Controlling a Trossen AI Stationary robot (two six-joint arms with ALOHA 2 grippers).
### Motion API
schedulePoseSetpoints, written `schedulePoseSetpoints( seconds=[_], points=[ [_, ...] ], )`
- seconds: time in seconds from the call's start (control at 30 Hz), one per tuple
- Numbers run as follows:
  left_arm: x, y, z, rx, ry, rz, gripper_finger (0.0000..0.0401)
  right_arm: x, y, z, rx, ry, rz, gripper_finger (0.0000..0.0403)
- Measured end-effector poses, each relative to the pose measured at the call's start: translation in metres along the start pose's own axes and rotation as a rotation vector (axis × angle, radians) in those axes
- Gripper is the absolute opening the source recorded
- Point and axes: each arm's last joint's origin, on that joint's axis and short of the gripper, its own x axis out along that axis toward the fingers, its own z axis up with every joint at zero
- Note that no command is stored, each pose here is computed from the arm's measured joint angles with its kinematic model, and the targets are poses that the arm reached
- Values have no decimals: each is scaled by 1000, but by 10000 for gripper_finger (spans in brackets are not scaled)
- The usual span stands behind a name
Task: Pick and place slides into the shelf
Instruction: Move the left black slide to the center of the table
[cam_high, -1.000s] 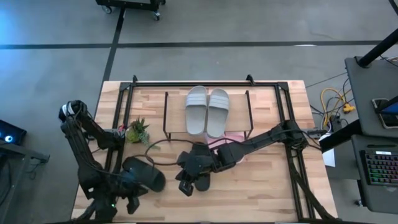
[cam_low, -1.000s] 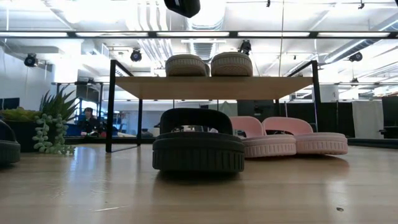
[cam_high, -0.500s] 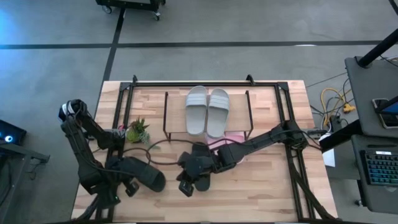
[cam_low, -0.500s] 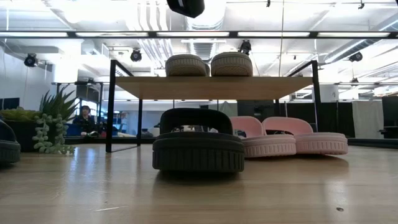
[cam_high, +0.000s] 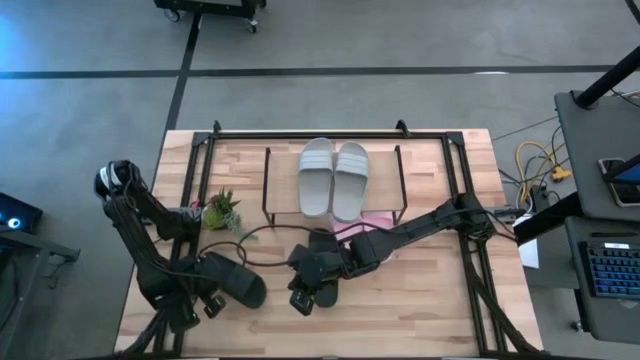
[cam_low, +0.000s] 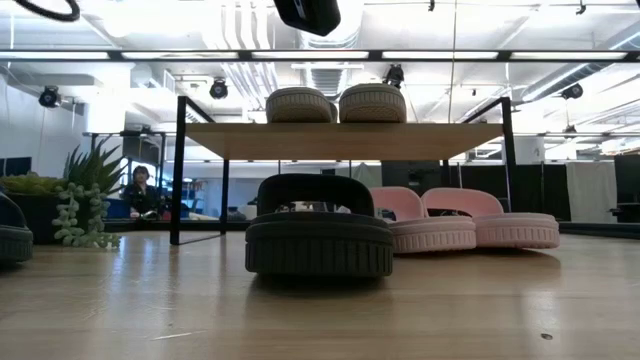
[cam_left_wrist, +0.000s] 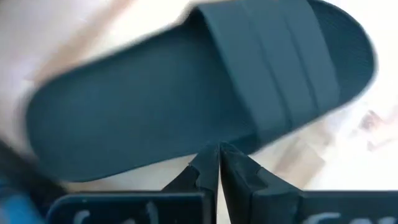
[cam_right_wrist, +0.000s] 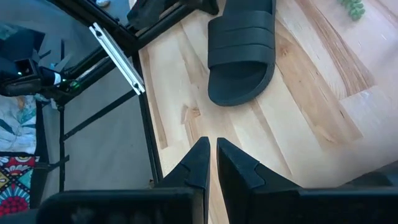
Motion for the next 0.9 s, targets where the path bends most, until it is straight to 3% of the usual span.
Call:
schedulePoseSetpoints(
  seconds=[0.3, 0.47, 0.6, 0.9],
  points=[
    [22, -12, -7, -44, -31, -113, 0, 0, 0, 0, 0, 1, -1, 22],
    [26, -29, 2, -41, -129, -242, 0, 0, 0, -1, 0, 7, -4, 22],
    [34, -36, 14, -30, -161, -240, 0, 0, 2, -5, 0, 21, -10, 22],
    [8, -53, 22, 77, -117, -320, 0, -5, 10, -14, -18, 46, -10, 22]
  ],
)
